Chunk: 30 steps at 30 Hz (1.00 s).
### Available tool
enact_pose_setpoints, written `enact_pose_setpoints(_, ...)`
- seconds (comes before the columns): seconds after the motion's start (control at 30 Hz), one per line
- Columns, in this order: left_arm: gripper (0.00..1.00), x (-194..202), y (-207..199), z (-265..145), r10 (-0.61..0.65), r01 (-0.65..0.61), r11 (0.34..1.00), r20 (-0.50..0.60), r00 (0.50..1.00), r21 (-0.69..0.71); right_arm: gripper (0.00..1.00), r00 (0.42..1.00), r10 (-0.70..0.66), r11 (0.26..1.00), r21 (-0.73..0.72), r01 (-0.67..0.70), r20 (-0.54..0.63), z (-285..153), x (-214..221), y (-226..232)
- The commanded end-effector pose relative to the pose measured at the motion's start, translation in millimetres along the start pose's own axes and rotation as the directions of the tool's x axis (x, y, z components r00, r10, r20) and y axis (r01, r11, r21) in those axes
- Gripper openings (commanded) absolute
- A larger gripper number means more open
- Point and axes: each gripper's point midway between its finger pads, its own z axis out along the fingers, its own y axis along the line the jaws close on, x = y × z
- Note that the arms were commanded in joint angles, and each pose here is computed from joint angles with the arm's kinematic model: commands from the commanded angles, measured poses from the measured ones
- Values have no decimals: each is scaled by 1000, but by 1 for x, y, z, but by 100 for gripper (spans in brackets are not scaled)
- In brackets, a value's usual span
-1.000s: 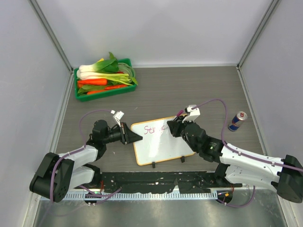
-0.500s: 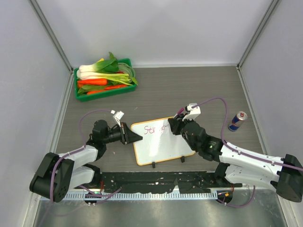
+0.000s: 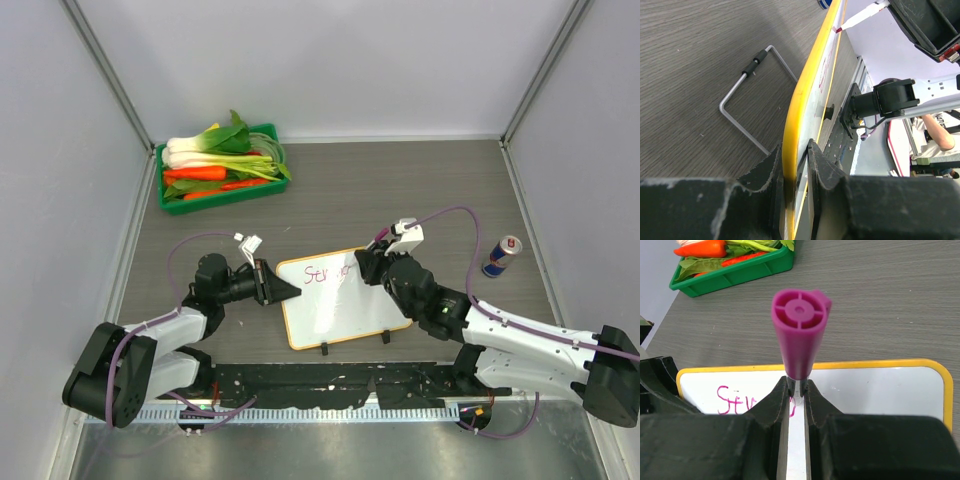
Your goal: Write a sentence on the whiteboard
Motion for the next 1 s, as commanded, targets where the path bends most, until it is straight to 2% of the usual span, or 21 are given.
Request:
enact_pose_setpoints(0.0,0,-1,15,1,33,-32,998,9,999,-62,1,1000,1,1000,25,-1,-18,-1,7,-9)
enact_pose_setpoints(0.97,0,-1,15,1,33,-32,998,8,999,-61,1,988,-46,999,15,48,-145,-10,41,-19)
